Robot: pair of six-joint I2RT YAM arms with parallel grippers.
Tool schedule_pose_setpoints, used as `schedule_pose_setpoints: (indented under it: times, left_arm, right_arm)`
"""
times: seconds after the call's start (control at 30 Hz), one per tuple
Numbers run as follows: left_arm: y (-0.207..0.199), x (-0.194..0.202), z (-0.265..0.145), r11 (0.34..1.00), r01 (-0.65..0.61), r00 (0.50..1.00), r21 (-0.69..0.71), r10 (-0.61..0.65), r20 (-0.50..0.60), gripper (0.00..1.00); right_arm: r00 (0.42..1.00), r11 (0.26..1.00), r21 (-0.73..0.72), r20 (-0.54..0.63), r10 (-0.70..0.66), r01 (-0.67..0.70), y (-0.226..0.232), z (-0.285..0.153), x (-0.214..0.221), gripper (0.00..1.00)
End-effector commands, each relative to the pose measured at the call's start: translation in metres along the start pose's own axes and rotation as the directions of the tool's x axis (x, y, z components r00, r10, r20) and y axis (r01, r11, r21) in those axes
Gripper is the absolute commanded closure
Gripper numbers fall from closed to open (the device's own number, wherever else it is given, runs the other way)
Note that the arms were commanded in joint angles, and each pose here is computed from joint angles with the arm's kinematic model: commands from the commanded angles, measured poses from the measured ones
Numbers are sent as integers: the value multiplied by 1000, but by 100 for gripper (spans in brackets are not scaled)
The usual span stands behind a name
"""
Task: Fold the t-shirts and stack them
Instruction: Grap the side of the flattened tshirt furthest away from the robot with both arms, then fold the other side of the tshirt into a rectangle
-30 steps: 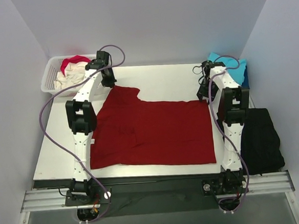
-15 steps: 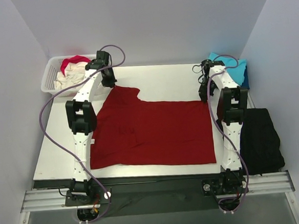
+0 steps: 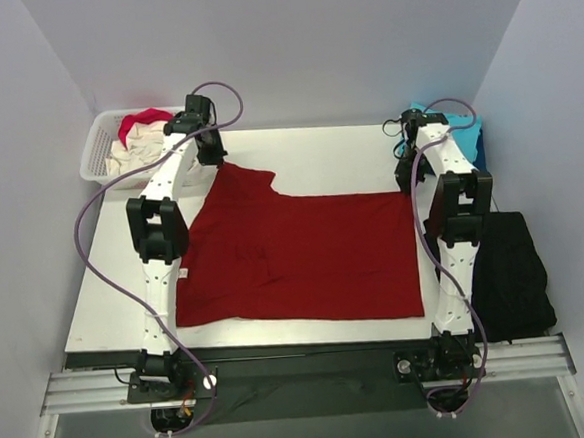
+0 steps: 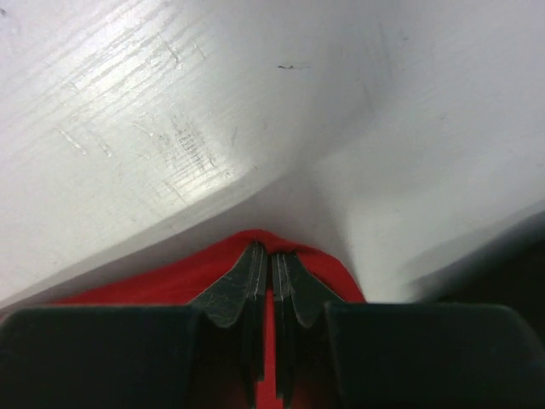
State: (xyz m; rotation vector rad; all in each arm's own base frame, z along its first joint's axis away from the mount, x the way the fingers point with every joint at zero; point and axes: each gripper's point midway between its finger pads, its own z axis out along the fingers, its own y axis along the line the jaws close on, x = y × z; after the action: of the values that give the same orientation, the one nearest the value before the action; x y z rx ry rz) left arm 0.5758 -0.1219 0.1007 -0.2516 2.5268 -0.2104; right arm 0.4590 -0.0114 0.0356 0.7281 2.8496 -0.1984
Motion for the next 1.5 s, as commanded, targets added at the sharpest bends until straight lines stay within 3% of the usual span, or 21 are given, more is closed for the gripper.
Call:
schedule_pose_setpoints:
  times: [0.0,0.57,0.97,1.47]
  left_arm:
    - [-13,-44,-55,998,-2,991,59,-6,131,100]
    - [-21,-45,-122,994,-2,984,110,-18,178,100]
    - [11,5,-130,1000,-25,994,5,24,106,100]
    - [33,30,-163,998,-33,994,-55,38,105,100]
  right_arm:
    - [994,999,-16,104,29,-28,-20,-57,-23,100]
    - [997,998,-58,78,27,-23,-29,-78,10,100]
    - [994,998,-57,102,45,-39,-45,-98,33,100]
    - [996,995,-86,69,59,-53,-60,-109,80,100]
